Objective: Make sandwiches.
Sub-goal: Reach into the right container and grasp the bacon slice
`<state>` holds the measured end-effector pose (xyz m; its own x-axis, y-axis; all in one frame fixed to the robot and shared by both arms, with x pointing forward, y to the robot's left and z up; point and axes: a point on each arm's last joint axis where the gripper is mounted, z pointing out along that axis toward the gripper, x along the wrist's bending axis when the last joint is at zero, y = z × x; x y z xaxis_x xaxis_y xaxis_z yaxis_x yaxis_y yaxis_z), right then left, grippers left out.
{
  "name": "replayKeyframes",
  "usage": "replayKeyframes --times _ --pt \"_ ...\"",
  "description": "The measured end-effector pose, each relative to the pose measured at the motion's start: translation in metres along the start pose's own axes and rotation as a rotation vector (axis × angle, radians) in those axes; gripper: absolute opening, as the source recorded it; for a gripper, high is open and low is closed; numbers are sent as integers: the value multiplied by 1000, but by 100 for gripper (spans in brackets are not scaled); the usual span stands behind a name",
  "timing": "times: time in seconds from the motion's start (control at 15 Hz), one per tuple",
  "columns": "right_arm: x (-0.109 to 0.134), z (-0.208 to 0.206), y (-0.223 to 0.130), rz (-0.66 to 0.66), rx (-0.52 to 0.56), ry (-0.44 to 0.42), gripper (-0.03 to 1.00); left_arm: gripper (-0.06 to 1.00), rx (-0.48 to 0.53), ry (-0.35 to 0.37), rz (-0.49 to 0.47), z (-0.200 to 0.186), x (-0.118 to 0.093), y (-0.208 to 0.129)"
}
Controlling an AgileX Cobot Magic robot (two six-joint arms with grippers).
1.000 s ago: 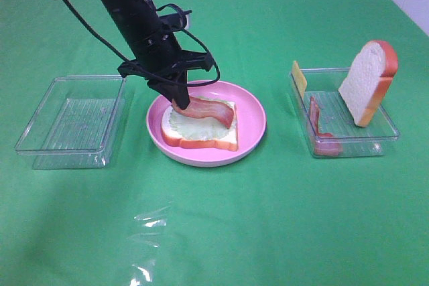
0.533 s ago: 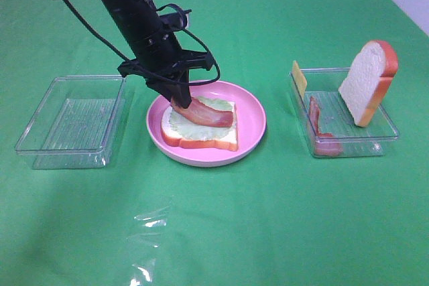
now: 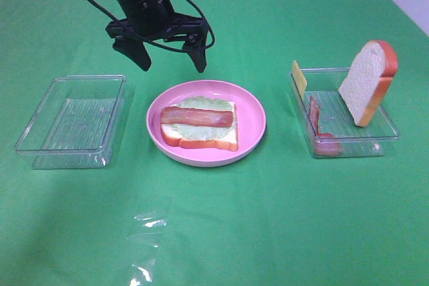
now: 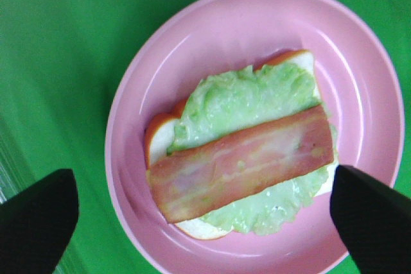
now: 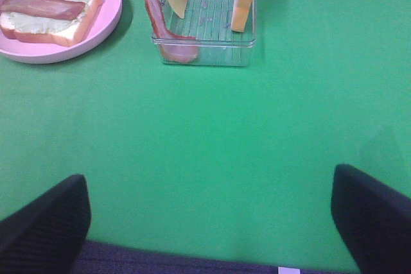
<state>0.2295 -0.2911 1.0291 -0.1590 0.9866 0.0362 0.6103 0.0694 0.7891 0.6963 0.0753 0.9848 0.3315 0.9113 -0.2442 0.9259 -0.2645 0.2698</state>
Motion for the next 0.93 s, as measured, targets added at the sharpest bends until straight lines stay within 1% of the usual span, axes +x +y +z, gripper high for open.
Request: replayKeyframes --times 0.07,0.13,0.27,0.33,0.4,0.47,0.53,0.6,0.67,0.73,0.8,0.93 --pt "0 0 0 0 0 0 98 99 -40 4 15 -10 -3 6" --pt "0 0 0 0 0 0 98 99 -51 9 20 -13 -4 8" --pt "0 0 0 0 0 0 98 99 -95 52 44 -26 -3 13" --pt "0 0 0 0 0 0 98 99 -133 136 46 -46 18 17" --pt "0 0 0 0 0 0 98 99 -161 207 26 -62 45 19" --pt "0 0 0 0 0 0 98 99 -192 264 -42 -82 84 20" --pt "0 0 0 0 0 0 98 99 -214 279 -131 -99 124 17" --pt "0 0 0 0 0 0 98 99 -224 277 -166 -106 141 15" --pt "0 0 0 0 0 0 98 99 -234 255 -198 -114 160 12" --pt "0 0 0 0 0 0 98 99 -243 230 -212 -119 172 9" --pt "0 0 0 0 0 0 98 99 -245 224 -213 -120 176 9" --pt "0 0 0 0 0 0 98 99 -240 258 -206 -122 182 7"
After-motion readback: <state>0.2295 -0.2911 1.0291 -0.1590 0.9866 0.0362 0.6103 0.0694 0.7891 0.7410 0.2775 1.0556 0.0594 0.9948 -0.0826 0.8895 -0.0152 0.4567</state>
